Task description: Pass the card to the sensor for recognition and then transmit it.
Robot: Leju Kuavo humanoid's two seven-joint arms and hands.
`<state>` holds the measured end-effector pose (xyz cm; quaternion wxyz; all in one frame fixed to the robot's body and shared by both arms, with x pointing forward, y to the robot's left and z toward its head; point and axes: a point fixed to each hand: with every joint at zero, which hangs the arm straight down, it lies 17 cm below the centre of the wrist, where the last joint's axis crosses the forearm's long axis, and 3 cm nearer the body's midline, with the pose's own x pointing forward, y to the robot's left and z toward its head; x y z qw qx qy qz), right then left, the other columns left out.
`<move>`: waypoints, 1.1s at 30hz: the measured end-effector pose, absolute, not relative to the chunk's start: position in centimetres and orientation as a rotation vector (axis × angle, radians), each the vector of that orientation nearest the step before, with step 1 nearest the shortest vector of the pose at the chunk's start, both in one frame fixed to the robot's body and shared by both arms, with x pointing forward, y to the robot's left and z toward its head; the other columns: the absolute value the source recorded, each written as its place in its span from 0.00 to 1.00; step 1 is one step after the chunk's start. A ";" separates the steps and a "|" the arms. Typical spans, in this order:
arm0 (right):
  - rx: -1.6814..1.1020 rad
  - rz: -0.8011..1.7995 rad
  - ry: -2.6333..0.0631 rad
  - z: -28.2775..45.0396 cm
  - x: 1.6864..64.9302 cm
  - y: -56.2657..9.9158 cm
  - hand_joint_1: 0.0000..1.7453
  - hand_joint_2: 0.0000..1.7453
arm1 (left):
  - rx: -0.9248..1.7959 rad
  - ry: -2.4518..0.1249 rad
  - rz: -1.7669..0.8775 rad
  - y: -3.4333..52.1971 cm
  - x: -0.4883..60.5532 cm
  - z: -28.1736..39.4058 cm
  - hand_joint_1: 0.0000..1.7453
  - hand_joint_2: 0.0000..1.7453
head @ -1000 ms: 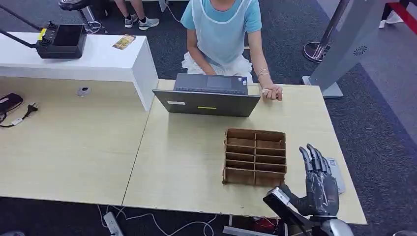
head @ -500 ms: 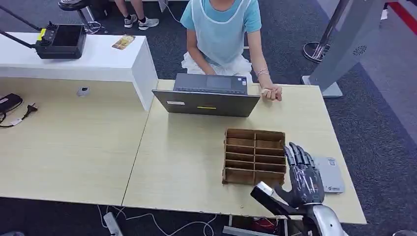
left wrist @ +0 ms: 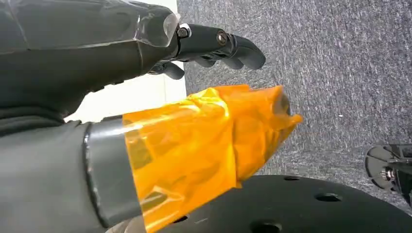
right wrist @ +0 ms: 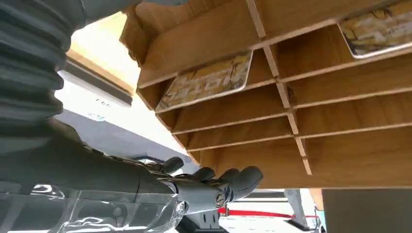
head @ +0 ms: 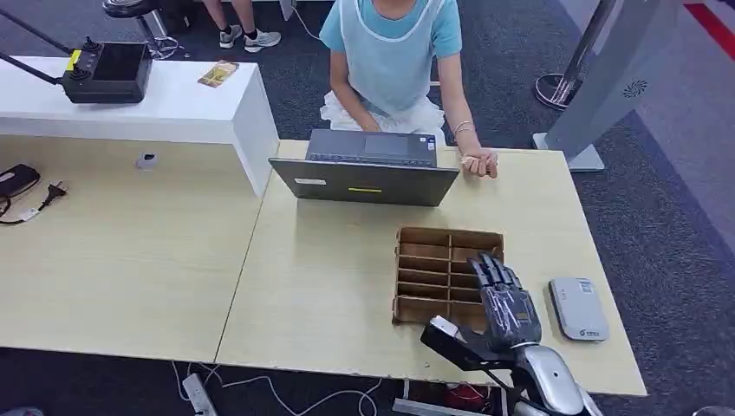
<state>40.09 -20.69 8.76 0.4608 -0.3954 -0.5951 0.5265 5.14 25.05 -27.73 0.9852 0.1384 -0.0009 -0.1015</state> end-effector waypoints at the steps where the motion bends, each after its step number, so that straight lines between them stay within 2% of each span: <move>1: -0.974 1.295 -1.461 8.7 40.1 -20.7 0.00 1.00 | 0.278 -0.002 -0.203 25.1 5.1 -27.7 0.00 0.00; 11: -0.992 1.278 -1.465 8.9 40.2 -20.9 0.00 1.00 | 0.275 -0.003 -0.189 25.0 5.1 -27.7 0.00 0.00; 14: -1.004 1.266 -1.478 9.4 40.2 -21.0 0.06 1.00 | 0.274 -0.003 -0.186 25.0 5.1 -27.7 0.00 0.00; 16: -1.012 1.258 -1.492 9.8 40.1 -21.0 0.14 1.00 | 0.274 -0.002 -0.182 25.0 5.1 -27.7 0.00 0.00; 18: -1.016 1.252 -1.501 10.2 40.1 -20.9 0.14 1.00 | 0.274 -0.002 -0.183 25.0 5.1 -27.7 0.00 0.00; 20: -1.019 1.245 -1.506 10.4 40.1 -21.0 0.32 1.00 | 0.275 -0.002 -0.183 25.0 5.1 -27.7 0.00 0.00; 21: -1.019 1.243 -1.508 10.5 40.0 -21.0 0.36 1.00 | 0.275 -0.002 -0.183 25.0 5.0 -27.7 0.00 0.00; 22: -1.021 1.241 -1.510 10.6 40.0 -21.0 0.60 1.00 | 0.275 -0.002 -0.184 25.0 5.0 -27.7 0.00 0.00; 24: -1.020 1.238 -1.515 10.7 39.8 -21.0 0.60 1.00 | 0.275 -0.001 -0.184 25.1 5.0 -27.7 0.00 0.00; 25: -1.022 1.237 -1.516 10.7 39.7 -21.0 0.76 1.00 | 0.276 -0.002 -0.187 25.1 5.0 -27.7 0.00 0.00; 33: -1.030 1.235 -1.529 11.2 39.6 -20.9 0.75 1.00 | 0.277 -0.002 -0.190 25.1 5.1 -27.7 0.00 0.00</move>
